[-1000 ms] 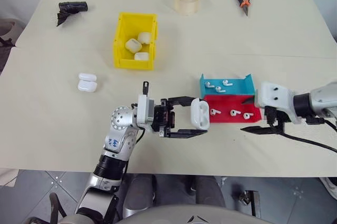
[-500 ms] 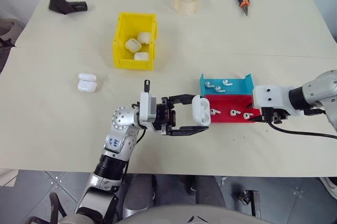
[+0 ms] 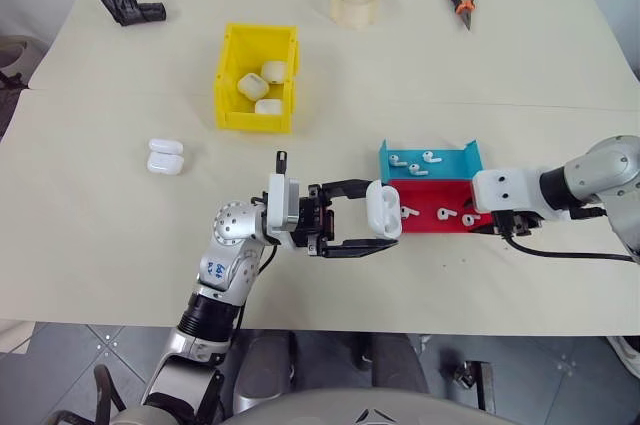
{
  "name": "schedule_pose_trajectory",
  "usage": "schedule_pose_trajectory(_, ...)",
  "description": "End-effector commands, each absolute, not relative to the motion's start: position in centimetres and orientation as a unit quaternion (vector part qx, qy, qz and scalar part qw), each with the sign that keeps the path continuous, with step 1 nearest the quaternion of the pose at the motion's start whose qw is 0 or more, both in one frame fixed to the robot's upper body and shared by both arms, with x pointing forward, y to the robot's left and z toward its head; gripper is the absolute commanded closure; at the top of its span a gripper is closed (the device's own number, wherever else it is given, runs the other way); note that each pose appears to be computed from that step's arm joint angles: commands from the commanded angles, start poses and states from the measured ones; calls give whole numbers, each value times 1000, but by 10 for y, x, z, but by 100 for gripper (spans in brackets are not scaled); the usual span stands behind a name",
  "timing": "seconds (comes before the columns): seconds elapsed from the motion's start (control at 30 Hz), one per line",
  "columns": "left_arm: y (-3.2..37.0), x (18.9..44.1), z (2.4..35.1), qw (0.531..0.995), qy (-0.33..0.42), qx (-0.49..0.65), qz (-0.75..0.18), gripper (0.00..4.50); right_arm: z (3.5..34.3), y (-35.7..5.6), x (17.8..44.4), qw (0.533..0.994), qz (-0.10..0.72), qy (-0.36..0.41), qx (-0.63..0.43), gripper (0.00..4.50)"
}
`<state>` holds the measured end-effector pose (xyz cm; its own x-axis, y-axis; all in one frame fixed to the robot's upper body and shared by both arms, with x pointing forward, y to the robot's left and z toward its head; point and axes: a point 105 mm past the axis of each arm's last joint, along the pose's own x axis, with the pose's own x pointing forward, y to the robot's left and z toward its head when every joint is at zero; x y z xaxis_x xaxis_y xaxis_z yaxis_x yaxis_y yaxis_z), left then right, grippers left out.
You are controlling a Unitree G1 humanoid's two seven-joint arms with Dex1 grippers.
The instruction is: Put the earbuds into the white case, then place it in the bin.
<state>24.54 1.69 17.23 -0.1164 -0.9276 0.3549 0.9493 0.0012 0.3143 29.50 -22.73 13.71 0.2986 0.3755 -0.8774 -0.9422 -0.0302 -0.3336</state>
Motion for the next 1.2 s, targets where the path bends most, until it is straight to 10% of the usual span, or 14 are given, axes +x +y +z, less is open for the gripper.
schedule_pose_trajectory(0.03,16,239,185,652,-267,-13,-710,170,142,-227,298,626,517,271,-516,229)
schedule_pose_trajectory(0.2,16,239,185,652,-265,-12,-710,170,137,-228,298,618,520,269,-524,229)
schedule_pose_trajectory(0.33,17,239,184,652,-262,-11,-711,170,135,-227,299,617,522,268,-524,349)
schedule_pose_trajectory(0.87,19,241,182,653,-255,-6,-713,170,131,-228,300,612,525,268,-527,349)
schedule_pose_trajectory(1.2,26,249,176,653,-231,-12,-721,170,182,-216,285,729,520,153,-419,349)
